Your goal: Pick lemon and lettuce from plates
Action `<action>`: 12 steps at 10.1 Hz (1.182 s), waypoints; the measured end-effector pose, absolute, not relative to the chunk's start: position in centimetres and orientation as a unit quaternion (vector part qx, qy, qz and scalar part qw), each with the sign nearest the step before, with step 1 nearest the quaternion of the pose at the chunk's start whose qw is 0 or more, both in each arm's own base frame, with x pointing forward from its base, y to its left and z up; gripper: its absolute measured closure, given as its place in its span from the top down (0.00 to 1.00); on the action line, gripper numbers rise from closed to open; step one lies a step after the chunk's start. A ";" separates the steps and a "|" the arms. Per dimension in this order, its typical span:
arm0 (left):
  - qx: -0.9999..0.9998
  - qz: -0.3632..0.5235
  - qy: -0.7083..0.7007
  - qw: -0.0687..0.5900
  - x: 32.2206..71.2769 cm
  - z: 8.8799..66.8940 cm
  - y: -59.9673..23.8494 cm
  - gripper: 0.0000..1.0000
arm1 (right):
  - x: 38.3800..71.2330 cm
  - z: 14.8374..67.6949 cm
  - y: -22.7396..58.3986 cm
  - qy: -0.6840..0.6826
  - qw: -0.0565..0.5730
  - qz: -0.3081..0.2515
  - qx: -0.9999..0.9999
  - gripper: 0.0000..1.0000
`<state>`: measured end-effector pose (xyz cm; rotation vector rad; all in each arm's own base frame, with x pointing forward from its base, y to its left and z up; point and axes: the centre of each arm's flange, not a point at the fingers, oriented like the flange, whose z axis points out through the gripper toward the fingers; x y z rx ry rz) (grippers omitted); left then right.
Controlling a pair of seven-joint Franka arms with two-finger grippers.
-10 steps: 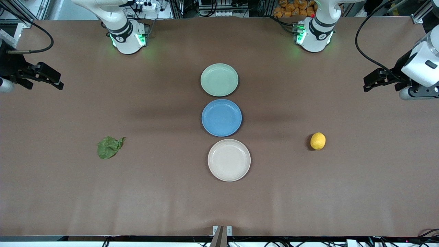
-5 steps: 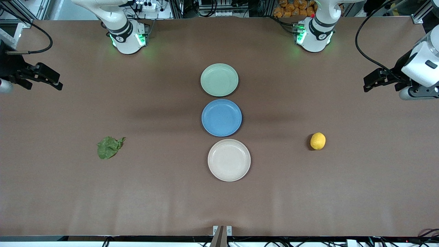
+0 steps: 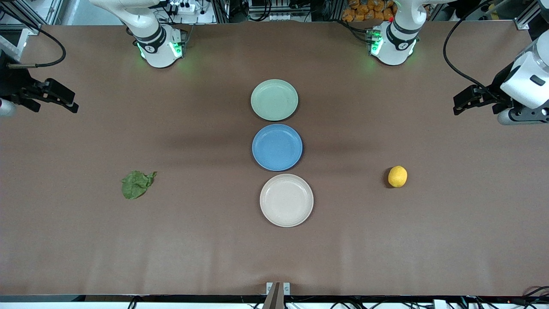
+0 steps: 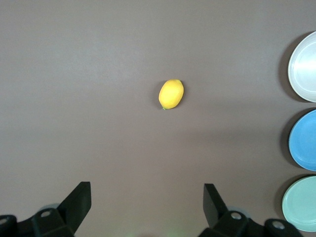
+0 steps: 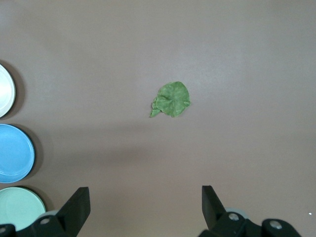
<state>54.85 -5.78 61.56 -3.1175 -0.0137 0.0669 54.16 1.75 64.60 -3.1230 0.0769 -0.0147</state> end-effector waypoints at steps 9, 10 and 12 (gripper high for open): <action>-1.000 0.022 -0.013 0.012 54.8 61.5 -6.1 1.00 | 54.2 64.6 1.7 0.025 0.009 -0.005 -1.000 1.00; -1.000 0.022 -0.013 0.012 54.8 61.5 -6.4 1.00 | 54.2 64.6 1.7 0.025 0.009 -0.005 -1.000 1.00; -1.000 0.022 -0.012 0.012 54.8 61.5 -6.5 1.00 | 54.2 64.7 1.7 0.025 0.009 -0.006 -1.000 1.00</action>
